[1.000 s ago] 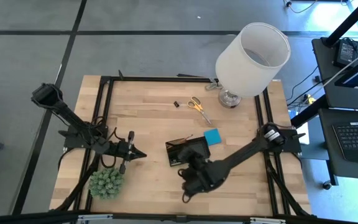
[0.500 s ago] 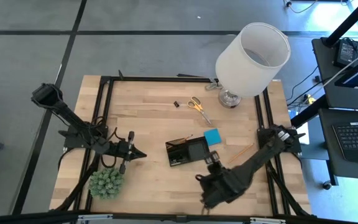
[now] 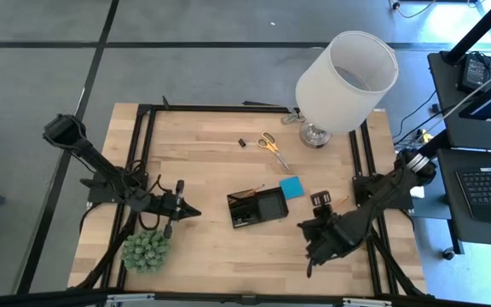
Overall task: Pick and place office supplies into organizer
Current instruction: Put the orange pencil into the desk organizer
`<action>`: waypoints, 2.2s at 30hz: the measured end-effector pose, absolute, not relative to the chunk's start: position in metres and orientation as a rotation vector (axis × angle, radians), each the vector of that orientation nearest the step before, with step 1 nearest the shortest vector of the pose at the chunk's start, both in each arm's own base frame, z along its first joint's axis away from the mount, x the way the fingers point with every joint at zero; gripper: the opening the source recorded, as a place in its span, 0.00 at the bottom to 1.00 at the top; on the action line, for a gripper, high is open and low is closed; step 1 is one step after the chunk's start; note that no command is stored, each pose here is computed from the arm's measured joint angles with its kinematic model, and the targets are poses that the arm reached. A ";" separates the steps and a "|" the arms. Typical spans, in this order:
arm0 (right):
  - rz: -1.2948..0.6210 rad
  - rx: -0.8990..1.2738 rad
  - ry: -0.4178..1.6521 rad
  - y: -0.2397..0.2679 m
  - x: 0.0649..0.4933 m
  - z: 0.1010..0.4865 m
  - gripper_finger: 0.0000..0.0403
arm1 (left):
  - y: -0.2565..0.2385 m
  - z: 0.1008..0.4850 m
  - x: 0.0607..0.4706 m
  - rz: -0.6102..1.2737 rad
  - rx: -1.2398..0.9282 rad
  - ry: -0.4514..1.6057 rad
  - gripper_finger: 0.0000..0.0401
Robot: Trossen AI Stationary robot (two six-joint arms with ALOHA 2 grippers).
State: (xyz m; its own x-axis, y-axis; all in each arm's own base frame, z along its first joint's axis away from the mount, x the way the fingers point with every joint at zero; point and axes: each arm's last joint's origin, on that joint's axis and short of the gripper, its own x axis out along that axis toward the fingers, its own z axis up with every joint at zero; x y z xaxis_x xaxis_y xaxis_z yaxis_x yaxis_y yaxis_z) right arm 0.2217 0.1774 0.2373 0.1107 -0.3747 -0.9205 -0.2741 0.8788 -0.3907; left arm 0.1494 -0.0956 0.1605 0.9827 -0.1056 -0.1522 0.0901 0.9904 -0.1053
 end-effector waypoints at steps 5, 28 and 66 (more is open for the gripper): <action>-0.036 -0.533 1.440 0.174 0.217 0.193 0.26 | -0.095 0.159 0.149 -0.095 -0.091 0.169 0.00; 0.148 -0.570 1.397 0.174 0.215 0.159 0.26 | -0.095 0.159 0.149 -0.077 -0.086 0.172 0.00; 0.172 -0.641 1.404 0.171 0.216 0.156 0.26 | -0.095 0.159 0.149 -0.076 -0.086 0.172 0.00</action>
